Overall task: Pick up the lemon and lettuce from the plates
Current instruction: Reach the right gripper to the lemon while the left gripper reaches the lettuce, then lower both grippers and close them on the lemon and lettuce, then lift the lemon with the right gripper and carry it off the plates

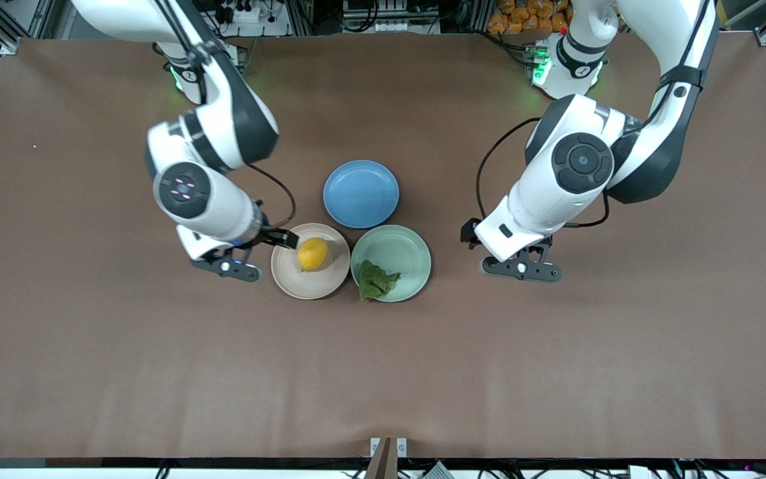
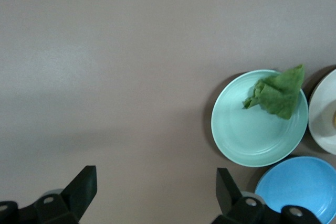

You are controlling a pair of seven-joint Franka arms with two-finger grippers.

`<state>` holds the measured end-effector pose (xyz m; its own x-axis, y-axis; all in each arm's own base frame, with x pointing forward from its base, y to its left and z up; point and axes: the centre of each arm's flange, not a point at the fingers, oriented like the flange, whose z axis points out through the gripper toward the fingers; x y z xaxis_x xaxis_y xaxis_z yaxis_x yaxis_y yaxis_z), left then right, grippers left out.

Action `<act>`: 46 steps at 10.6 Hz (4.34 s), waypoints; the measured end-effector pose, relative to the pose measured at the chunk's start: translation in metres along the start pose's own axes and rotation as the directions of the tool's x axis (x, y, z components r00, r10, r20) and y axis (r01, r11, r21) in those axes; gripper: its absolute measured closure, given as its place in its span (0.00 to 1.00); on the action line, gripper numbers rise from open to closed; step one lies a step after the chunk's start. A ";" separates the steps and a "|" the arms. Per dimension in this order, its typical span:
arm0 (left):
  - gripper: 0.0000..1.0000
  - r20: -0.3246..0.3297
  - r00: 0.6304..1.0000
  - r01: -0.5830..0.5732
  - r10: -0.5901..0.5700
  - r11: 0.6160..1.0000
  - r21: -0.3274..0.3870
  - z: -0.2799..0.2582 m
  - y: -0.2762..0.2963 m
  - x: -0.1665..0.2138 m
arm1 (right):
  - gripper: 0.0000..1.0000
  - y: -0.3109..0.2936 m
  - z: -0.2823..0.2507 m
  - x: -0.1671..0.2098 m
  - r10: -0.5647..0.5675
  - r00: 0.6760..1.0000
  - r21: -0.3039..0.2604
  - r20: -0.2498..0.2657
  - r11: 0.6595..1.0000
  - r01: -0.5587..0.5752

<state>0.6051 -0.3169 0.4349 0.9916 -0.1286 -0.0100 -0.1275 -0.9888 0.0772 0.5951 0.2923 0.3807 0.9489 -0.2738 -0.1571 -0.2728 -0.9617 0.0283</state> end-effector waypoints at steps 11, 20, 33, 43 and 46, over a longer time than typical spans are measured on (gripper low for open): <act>0.00 -0.132 0.967 0.189 -0.217 0.963 -0.194 0.132 0.103 0.013 | 0.00 -0.056 0.136 -0.023 0.043 0.995 0.047 -0.088 0.998 -0.039; 0.00 -0.151 0.964 0.173 -0.217 0.950 -0.260 0.213 0.155 -0.012 | 0.02 -0.051 0.188 -0.017 0.024 0.995 0.001 -0.093 1.000 -0.024; 0.00 -0.218 0.950 0.157 -0.226 0.943 -0.294 0.279 0.171 -0.028 | 0.32 -0.031 0.129 0.013 -0.059 0.996 -0.037 -0.066 0.998 0.056; 0.55 -0.276 0.938 0.139 -0.211 0.956 -0.258 0.280 0.172 -0.026 | 0.32 0.112 -0.026 0.107 -0.181 0.983 -0.024 0.009 0.983 0.182; 0.92 -0.284 0.935 0.137 -0.213 0.955 -0.265 0.277 0.172 -0.025 | 0.32 0.135 -0.037 0.116 -0.179 0.983 -0.023 0.029 0.983 0.180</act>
<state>0.5533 -0.5050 0.1726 0.9598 0.1115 0.2577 0.0190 -0.9415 0.3364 0.6744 0.1302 0.4024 0.9773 -0.0962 -0.1887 -0.0936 -0.9954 0.0224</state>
